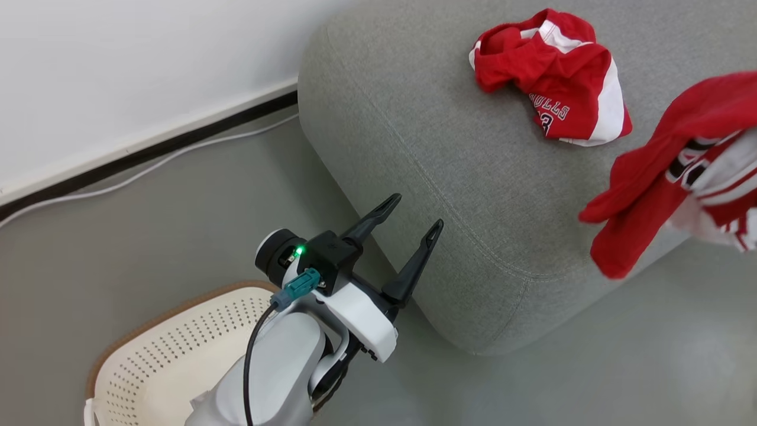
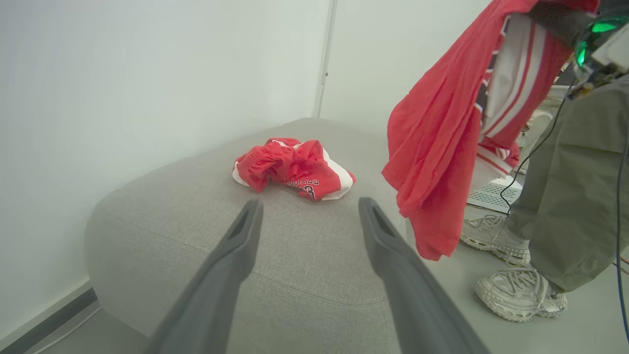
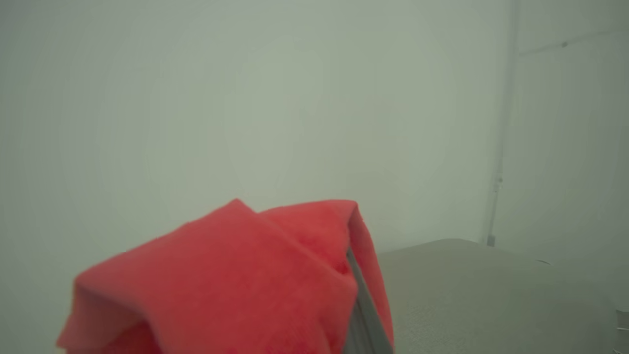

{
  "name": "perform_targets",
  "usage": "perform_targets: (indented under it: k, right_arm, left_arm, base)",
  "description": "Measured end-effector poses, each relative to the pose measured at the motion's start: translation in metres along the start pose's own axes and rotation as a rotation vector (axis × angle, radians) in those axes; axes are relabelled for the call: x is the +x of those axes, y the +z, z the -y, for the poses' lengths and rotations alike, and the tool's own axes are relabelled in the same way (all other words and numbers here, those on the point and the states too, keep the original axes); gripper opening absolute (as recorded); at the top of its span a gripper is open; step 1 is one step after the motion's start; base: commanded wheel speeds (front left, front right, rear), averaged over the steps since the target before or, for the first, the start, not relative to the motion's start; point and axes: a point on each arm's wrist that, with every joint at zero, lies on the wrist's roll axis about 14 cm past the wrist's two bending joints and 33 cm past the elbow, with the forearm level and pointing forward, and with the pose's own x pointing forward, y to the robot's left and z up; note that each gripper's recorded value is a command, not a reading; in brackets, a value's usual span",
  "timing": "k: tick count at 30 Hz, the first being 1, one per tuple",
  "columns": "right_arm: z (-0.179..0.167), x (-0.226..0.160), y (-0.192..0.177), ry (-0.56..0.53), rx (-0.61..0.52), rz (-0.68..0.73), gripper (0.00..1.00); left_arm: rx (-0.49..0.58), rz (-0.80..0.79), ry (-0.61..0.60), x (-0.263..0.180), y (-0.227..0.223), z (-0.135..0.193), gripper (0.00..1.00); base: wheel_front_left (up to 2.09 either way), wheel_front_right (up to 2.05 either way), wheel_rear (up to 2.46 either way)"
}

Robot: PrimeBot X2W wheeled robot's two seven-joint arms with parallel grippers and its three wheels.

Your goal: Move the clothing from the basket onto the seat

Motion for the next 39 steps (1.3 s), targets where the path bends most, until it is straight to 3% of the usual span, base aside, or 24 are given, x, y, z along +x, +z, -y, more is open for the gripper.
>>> perform_targets:
  k: [9, 26, 34, 39]
  right_arm:
    - [-0.005, 0.070, 0.014, 0.051, -0.148, 0.033, 0.00]
    - [-0.015, 0.198, -0.021, 0.052, -0.386, -0.018, 0.00]
    - [0.004, 0.223, -0.065, -0.059, -0.354, -0.108, 0.00]
    - [-0.010, 0.217, -0.130, -0.075, -0.246, -0.235, 0.00]
  left_arm:
    - [-0.023, -0.045, -0.007, 0.006, -0.030, -0.022, 1.00]
    - [-0.071, -0.113, 0.088, -0.014, -0.079, -0.086, 1.00]
    - [-0.093, -0.149, 0.156, -0.036, -0.096, -0.106, 1.00]
    - [-0.124, -0.173, 0.202, -0.050, -0.106, -0.116, 1.00]
  base:
    - [0.00, 0.00, 0.00]
    - [0.00, 0.00, 0.00]
    - [0.00, 0.00, 0.00]
    - [0.00, 0.00, 0.00]
